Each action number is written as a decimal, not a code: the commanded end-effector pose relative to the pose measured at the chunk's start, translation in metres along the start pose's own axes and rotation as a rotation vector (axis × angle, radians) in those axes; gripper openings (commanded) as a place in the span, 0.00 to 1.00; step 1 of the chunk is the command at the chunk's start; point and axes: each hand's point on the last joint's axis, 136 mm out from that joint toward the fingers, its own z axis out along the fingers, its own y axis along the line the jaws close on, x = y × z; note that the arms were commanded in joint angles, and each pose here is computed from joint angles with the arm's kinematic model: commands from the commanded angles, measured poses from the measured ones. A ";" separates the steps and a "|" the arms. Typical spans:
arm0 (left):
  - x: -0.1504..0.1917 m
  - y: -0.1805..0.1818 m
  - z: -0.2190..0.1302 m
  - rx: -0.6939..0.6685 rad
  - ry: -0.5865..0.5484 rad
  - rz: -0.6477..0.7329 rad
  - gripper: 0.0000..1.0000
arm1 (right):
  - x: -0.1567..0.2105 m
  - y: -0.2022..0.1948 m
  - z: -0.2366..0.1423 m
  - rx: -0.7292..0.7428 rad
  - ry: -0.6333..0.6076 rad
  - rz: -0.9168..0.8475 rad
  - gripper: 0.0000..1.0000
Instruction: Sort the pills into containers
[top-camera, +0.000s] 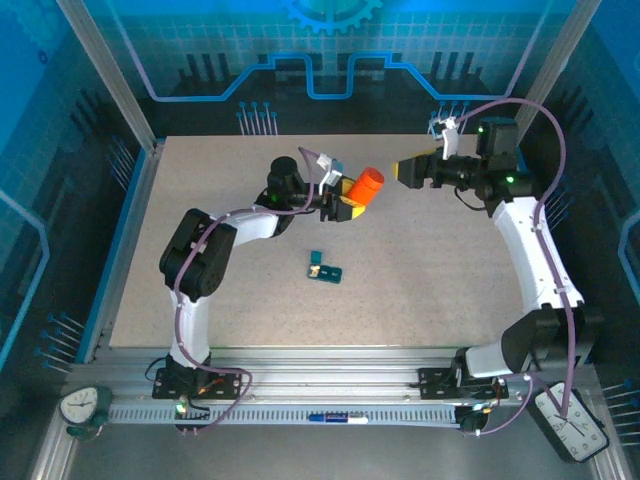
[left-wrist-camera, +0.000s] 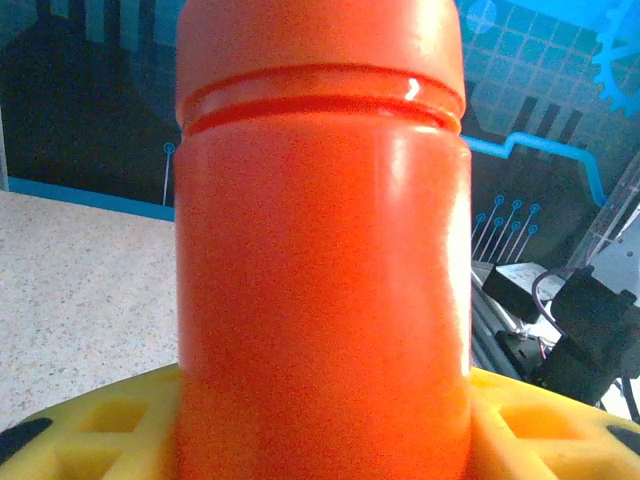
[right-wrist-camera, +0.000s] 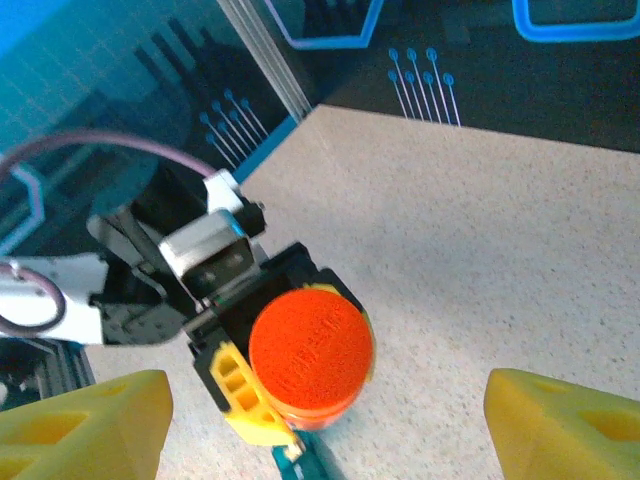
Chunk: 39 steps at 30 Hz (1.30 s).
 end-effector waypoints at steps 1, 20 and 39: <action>-0.015 -0.018 -0.001 0.034 0.016 0.093 0.00 | 0.016 0.002 -0.002 -0.006 0.083 -0.028 0.82; -0.012 -0.033 0.007 0.085 0.046 0.079 0.00 | 0.024 0.023 0.028 -0.139 0.180 -0.090 0.82; -0.017 -0.040 0.009 0.100 0.046 0.082 0.00 | 0.042 0.021 0.049 -0.183 0.253 -0.062 0.78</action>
